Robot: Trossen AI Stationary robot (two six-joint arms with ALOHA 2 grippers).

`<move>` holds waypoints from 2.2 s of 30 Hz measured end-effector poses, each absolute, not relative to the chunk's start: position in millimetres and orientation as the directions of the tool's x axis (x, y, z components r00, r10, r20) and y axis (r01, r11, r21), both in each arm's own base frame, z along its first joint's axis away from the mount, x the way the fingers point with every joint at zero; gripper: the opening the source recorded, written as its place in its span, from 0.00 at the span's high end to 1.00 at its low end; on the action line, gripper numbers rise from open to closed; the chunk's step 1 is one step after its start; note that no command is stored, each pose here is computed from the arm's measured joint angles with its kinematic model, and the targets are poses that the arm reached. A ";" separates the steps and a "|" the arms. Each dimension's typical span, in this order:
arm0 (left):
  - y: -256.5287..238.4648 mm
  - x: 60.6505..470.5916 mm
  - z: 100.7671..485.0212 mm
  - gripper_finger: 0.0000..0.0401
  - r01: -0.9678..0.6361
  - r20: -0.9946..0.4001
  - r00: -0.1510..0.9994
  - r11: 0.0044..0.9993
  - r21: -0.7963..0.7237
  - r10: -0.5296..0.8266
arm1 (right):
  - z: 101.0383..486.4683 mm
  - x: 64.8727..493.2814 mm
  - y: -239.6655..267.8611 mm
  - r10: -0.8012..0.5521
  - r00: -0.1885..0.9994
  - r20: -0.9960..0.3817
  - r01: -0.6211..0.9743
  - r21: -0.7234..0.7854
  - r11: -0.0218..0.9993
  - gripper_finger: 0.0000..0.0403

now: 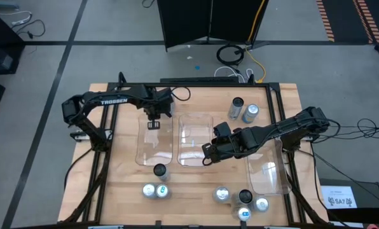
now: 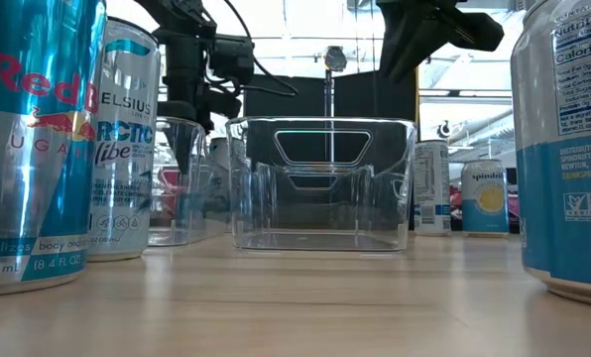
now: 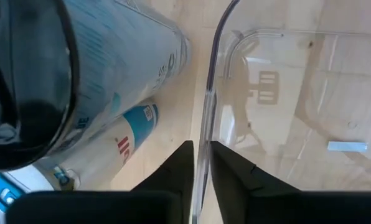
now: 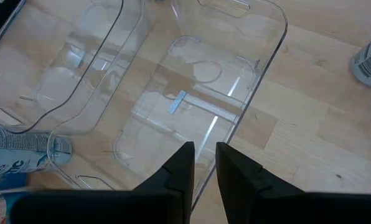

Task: Sort soda cans
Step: Move the bottom transparent bin to the middle left of the table, then put the top right white-blue soda can into the middle transparent bin

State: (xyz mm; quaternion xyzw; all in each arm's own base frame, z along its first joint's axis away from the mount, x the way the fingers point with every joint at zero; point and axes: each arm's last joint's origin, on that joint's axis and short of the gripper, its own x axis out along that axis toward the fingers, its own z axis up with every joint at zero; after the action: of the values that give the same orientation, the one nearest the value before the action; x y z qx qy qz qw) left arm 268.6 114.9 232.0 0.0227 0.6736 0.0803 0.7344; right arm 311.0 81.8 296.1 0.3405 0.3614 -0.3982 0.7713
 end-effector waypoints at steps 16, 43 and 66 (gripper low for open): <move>115.6 266.9 300.7 0.68 -0.164 -0.950 0.187 0.962 0.219 0.248 | 296.0 310.9 81.9 -0.364 0.421 -0.831 0.862 0.242 0.445 0.85; 20.5 111.0 370.7 0.68 -0.219 -0.443 0.885 0.967 -0.126 0.143 | 302.7 324.9 86.2 -0.324 0.553 -0.768 0.800 0.380 0.465 0.85; 5.7 108.0 344.0 0.68 -0.097 -0.418 0.908 0.956 -0.278 -0.030 | 302.7 325.3 78.1 -0.387 0.536 -0.751 0.776 0.256 0.577 0.85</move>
State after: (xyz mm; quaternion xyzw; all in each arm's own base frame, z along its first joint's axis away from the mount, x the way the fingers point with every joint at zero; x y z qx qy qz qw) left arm 108.0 5.7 344.0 -0.1477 0.2139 0.0173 0.9655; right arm 325.3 78.1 302.7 0.2956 0.3286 -0.3523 0.8249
